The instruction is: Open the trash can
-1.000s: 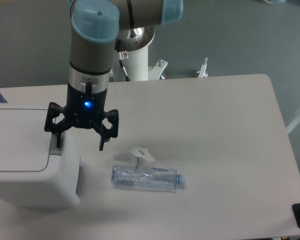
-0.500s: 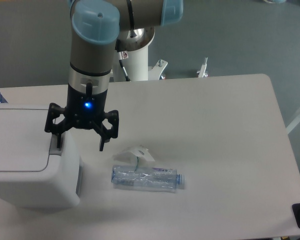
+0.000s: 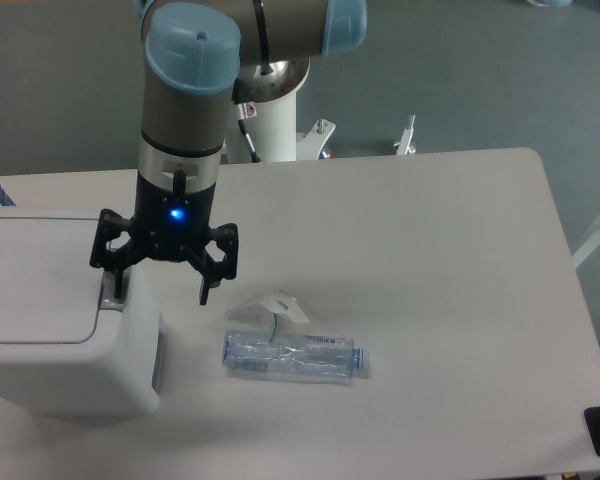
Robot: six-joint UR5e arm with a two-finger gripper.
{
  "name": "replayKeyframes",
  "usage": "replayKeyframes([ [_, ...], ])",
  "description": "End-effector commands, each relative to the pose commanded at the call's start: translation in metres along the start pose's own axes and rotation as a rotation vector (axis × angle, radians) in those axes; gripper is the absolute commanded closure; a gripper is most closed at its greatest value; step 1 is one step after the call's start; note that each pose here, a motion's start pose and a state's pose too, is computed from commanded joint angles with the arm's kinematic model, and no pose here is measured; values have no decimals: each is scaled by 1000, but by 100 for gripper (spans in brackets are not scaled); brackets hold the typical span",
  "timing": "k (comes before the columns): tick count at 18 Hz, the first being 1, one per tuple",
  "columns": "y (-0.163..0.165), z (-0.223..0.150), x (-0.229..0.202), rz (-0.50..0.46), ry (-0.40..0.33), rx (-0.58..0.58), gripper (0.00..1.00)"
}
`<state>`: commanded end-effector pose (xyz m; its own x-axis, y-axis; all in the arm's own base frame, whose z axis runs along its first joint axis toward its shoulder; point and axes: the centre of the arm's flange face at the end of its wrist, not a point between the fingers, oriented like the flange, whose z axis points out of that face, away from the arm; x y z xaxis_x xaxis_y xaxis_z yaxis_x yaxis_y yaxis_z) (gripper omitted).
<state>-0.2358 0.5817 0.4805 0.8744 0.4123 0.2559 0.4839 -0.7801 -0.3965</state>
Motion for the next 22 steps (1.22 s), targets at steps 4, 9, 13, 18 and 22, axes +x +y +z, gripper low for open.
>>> replayKeyframes([
  [4, 0, 1, 0, 1, 0, -1, 0],
  [9, -36, -47, 4, 63, -37, 150, 0],
  [13, -52, -86, -36, 194, -335, 205, 0],
  [18, -41, -106, -113, 309, -503, 72, 0],
  [22, -9, -124, -176, 535, -485, -192, 0],
])
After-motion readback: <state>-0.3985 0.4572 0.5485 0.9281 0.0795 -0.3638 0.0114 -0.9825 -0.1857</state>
